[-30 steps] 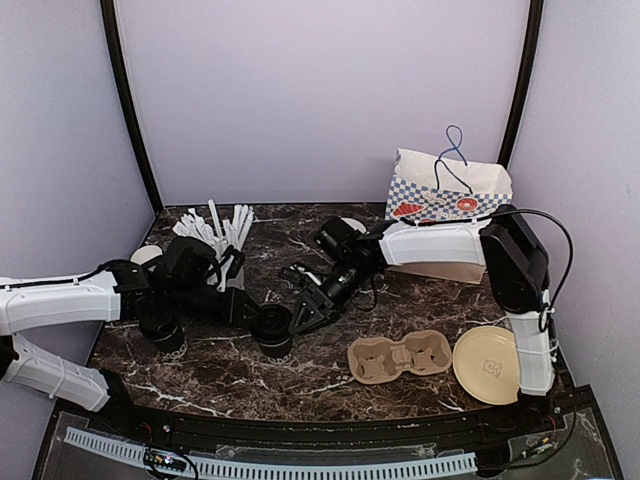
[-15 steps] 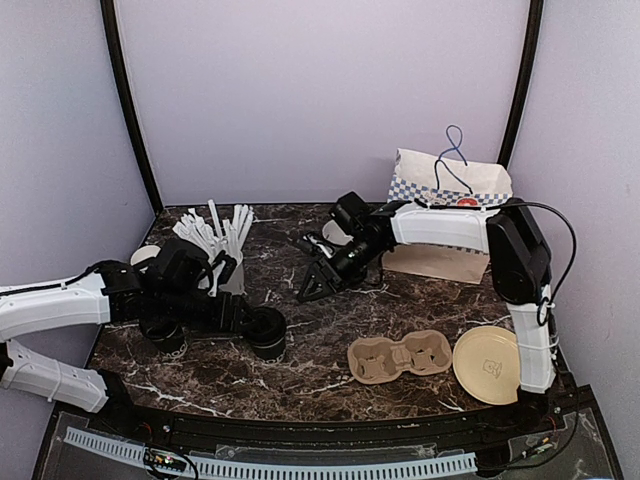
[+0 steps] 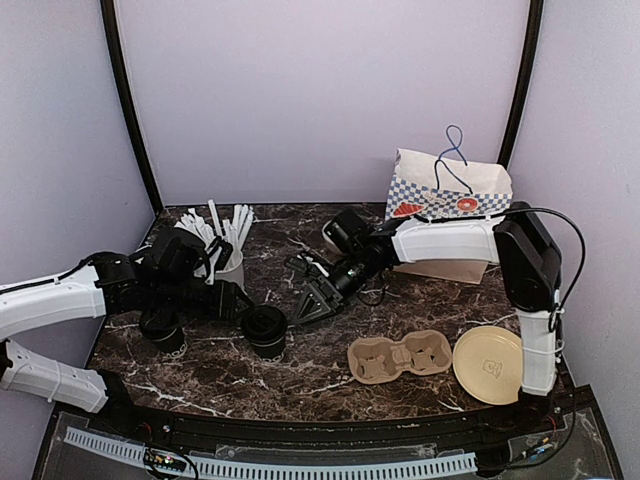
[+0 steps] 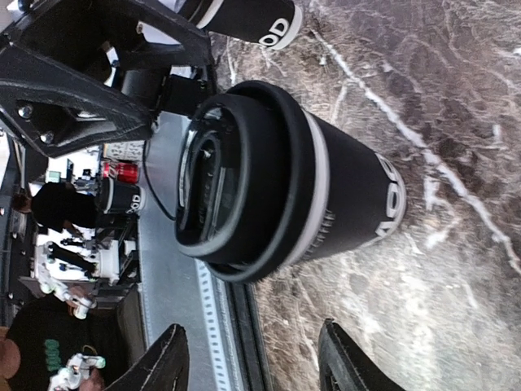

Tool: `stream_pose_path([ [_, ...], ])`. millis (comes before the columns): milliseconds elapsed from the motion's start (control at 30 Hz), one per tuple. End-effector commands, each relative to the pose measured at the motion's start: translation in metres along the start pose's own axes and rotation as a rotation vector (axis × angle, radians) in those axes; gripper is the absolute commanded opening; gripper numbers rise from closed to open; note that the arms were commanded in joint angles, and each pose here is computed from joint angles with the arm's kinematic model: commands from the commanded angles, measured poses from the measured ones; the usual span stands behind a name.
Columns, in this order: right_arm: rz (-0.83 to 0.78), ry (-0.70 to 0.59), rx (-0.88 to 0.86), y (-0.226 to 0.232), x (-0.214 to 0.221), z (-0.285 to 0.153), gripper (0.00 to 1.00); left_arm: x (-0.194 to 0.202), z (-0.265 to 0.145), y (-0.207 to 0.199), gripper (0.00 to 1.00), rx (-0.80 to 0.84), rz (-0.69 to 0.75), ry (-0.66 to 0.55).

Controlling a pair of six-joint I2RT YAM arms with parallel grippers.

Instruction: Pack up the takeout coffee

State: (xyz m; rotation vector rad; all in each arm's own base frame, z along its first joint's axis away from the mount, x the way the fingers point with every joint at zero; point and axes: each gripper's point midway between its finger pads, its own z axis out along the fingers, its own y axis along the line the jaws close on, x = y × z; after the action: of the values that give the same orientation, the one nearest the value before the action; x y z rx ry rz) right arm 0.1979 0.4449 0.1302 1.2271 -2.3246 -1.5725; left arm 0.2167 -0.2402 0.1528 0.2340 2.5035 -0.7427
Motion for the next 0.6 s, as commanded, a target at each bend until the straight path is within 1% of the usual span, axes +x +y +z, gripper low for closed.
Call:
stream_pose_path([
  [0,0.017,-0.004,-0.089,0.010,-0.010,0.012,0.50,0.006,0.002,0.008,0.49,-0.024,-0.014,0.020],
  [133,0.036,-0.008,-0.108,0.008,-0.015,0.016,0.48,0.010,-0.002,0.011,0.45,-0.029,-0.028,0.022],
  [300,0.042,-0.006,-0.114,0.007,-0.019,0.020,0.50,0.012,-0.014,0.019,0.44,-0.041,-0.080,-0.009],
  [567,0.097,-0.002,-0.112,-0.006,-0.019,0.028,0.45,0.020,0.001,0.021,0.44,-0.008,-0.117,0.024],
])
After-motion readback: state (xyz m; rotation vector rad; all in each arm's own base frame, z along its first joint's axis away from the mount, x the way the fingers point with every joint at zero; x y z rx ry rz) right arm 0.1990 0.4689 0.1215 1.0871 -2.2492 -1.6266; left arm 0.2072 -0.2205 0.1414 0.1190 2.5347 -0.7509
